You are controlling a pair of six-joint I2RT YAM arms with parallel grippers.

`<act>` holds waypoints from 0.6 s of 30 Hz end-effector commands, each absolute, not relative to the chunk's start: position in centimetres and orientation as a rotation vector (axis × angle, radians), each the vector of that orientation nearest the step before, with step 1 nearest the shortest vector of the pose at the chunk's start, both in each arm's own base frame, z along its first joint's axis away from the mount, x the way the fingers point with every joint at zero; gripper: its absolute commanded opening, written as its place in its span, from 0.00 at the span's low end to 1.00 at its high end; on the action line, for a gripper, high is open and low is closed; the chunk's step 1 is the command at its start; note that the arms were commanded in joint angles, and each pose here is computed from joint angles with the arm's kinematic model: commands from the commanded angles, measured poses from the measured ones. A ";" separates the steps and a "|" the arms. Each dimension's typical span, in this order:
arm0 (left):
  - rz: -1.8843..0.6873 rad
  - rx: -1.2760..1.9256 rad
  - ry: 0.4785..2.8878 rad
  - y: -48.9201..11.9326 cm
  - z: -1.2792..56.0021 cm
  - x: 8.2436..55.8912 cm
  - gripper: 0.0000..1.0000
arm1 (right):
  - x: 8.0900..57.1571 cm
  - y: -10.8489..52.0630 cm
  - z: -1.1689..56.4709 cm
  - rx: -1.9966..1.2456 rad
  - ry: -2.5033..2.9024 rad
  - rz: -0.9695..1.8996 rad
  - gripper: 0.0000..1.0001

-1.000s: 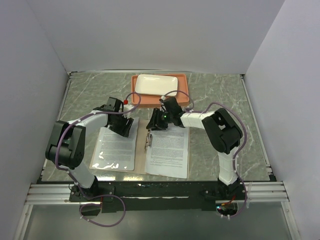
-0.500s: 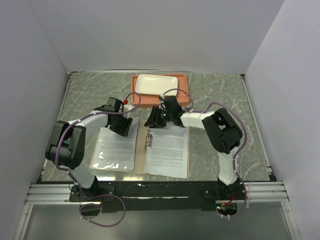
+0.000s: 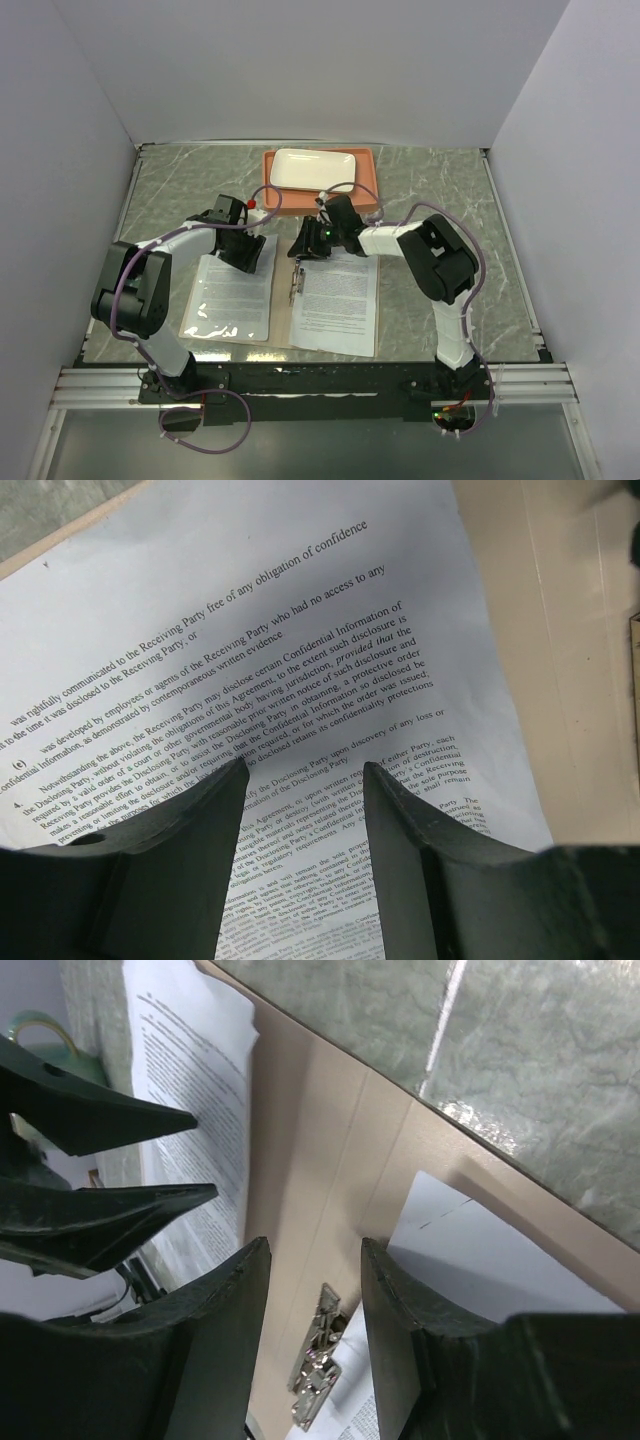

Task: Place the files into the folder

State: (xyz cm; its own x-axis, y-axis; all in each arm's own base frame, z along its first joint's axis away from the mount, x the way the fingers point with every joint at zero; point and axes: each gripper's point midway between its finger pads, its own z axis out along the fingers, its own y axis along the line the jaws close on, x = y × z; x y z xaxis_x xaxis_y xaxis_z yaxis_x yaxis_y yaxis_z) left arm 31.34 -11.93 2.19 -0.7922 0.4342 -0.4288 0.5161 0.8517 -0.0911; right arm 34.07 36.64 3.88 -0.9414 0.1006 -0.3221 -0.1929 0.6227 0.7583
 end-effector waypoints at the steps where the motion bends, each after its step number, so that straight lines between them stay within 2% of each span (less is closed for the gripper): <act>1: -0.311 0.711 2.655 -12.2 1.9 30.3 0.56 | 34.1 37.5 4.0 -0.123 2.479 1.283 0.49; 18: -0.292 0.699 2.664 -12.0 1.8 30.3 0.56 | 32.6 38.2 5.2 -0.169 2.412 1.374 0.49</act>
